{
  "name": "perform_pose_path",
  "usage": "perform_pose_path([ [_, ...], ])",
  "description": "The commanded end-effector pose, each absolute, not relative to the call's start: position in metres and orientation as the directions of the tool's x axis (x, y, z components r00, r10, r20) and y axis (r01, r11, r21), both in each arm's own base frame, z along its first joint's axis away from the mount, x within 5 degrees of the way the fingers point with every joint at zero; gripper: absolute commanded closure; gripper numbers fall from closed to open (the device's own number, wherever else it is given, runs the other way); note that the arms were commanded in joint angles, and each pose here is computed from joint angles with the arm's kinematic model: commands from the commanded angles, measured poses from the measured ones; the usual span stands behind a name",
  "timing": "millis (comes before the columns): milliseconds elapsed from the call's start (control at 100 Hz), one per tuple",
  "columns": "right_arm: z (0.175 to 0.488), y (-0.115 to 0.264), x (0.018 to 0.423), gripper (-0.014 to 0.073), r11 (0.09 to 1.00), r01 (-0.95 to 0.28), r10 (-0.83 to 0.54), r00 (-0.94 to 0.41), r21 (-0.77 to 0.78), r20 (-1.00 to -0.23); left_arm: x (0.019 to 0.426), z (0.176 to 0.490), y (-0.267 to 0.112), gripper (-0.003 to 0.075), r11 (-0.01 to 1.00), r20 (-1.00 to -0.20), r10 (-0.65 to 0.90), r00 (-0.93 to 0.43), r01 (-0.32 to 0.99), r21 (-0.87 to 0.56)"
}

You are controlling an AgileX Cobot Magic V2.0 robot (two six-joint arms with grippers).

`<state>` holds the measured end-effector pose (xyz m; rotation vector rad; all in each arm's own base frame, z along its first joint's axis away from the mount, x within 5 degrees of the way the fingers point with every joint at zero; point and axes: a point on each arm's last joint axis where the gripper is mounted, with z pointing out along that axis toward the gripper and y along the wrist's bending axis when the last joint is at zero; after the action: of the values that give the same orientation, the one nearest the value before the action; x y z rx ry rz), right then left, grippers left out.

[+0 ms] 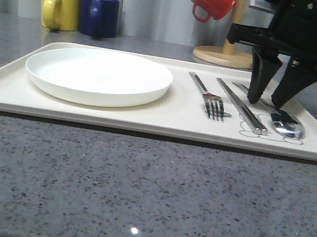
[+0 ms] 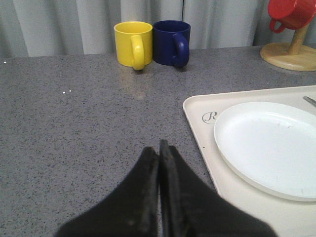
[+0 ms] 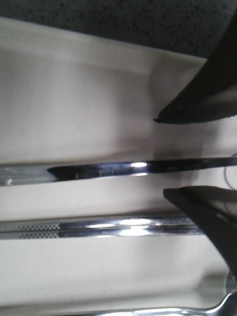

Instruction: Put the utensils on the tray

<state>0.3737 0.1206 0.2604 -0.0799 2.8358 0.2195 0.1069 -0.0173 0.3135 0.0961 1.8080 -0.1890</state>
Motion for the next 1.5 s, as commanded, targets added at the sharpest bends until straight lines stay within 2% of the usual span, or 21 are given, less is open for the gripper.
perform_pose_path([
  [0,0.300,0.116,0.367,0.0265,0.985,-0.100,-0.030,-0.904,0.142,-0.427,0.108,0.329,-0.015,0.0739,0.986,-0.987,-0.059,-0.149,0.143,-0.081],
  [310,0.361,0.070,0.339,0.0265,0.997,-0.057,-0.019,-0.809,0.047,-0.587,0.108,0.329,-0.015,0.0739,0.986,-0.987,-0.059,-0.149,0.143,-0.081],
  [520,0.384,0.028,0.286,0.0265,0.999,0.028,0.046,-0.724,0.037,-0.688,0.108,0.329,-0.015,0.0739,0.986,-0.987,-0.059,-0.149,0.143,-0.081],
  [780,0.369,0.011,0.202,0.0265,1.000,0.023,0.003,-0.581,-0.013,-0.814,0.108,0.329,-0.015,0.0739,0.986,-0.987,-0.059,-0.149,0.143,-0.081],
  [950,0.353,0.007,0.148,0.0265,1.000,-0.003,0.003,-0.426,0.005,-0.905,0.108,0.329,-0.015,0.0739,0.986,-0.987,-0.059,-0.149,0.143,-0.081],
  [1140,0.333,0.004,0.107,0.0270,1.000,-0.025,-0.001,-0.261,0.006,-0.965,0.108,0.329,-0.015,0.0739,0.986,-0.987,-0.059,-0.149,0.143,-0.081],
  [1210,0.328,0.004,0.098,0.0310,1.000,-0.030,-0.001,-0.223,0.006,-0.975,0.108,0.329,-0.015,0.0739,0.986,-0.987,-0.059,-0.149,0.143,-0.081],
  [1280,0.325,0.003,0.093,0.0395,0.999,-0.033,0.001,-0.198,0.007,-0.980,0.108,0.329,-0.015,0.0739,0.986,-0.987,-0.059,-0.149,0.143,-0.081],
  [1430,0.324,0.003,0.090,0.0648,0.999,-0.033,0.001,-0.190,0.008,-0.982,0.108,0.329,-0.015,0.0739,0.986,-0.987,-0.059,-0.149,0.143,-0.081],
  [1450,0.324,0.003,0.090,0.0670,0.999,-0.033,0.001,-0.190,0.008,-0.982,0.108,0.329,-0.015,0.0739,0.986,-0.987,-0.059,-0.149,0.143,-0.081],
  [1490,0.324,0.003,0.090,0.0659,0.999,-0.033,0.001,-0.190,0.008,-0.982,0.108,0.329,-0.015,0.0739,0.986,-0.987,-0.059,-0.149,0.143,-0.081],
])
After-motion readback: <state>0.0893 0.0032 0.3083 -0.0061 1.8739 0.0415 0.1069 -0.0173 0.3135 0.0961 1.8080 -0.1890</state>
